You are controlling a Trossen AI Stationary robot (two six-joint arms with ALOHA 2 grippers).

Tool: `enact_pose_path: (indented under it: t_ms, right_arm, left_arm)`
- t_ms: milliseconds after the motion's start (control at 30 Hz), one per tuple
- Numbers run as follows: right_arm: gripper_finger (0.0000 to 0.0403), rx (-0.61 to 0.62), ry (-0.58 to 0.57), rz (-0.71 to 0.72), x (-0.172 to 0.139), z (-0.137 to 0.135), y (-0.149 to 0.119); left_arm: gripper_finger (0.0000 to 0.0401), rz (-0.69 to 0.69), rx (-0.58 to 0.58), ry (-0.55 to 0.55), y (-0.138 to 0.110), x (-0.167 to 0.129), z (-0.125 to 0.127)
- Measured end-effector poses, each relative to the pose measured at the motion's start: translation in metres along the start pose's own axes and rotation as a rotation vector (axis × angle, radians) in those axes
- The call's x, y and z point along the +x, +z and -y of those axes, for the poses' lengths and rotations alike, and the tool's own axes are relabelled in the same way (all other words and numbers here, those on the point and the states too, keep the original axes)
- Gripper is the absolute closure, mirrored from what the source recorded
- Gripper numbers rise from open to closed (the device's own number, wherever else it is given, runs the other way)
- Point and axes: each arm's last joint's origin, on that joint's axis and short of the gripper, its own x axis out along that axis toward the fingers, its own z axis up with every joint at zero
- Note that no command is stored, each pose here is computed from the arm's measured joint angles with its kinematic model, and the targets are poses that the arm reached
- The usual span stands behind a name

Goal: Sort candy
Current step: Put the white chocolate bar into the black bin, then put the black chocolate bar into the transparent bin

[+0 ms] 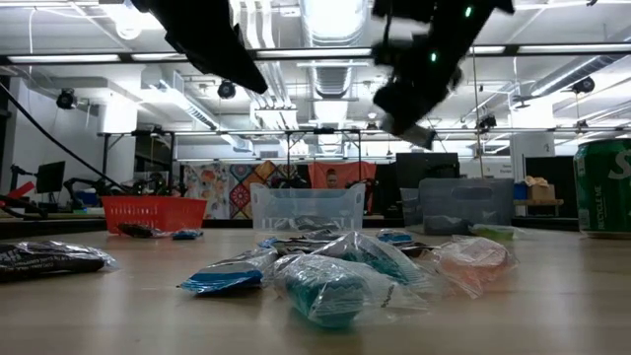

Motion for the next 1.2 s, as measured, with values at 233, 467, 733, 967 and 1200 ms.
enact_pose_path:
  t_ms: [233,467,733,967,1200]
  right_arm:
    - [0.0346,0.315,-0.132,-0.181,0.043,0.036,-0.017]
    - [0.0292,0.355,-0.107,-0.204,0.049,0.04,-0.017]
    - [0.0279,0.319,-0.069,-0.187,0.04,0.029,-0.018]
    - [0.0278,0.272,-0.006,-0.142,0.02,0.012,-0.019]
    - [0.0278,0.257,0.084,-0.057,-0.008,-0.002,-0.019]
  left_arm:
    - [0.0337,-0.027,-0.047,0.007,-0.007,0.003,0.0]
    - [0.0337,-0.045,-0.072,0.013,-0.01,0.003,-0.001]
    - [0.0336,-0.044,-0.085,0.013,-0.01,0.005,0.0]
    - [0.0336,-0.077,-0.067,0.021,-0.015,0.018,0.004]
    - [0.0334,-0.077,-0.003,0.018,-0.017,0.033,0.009]
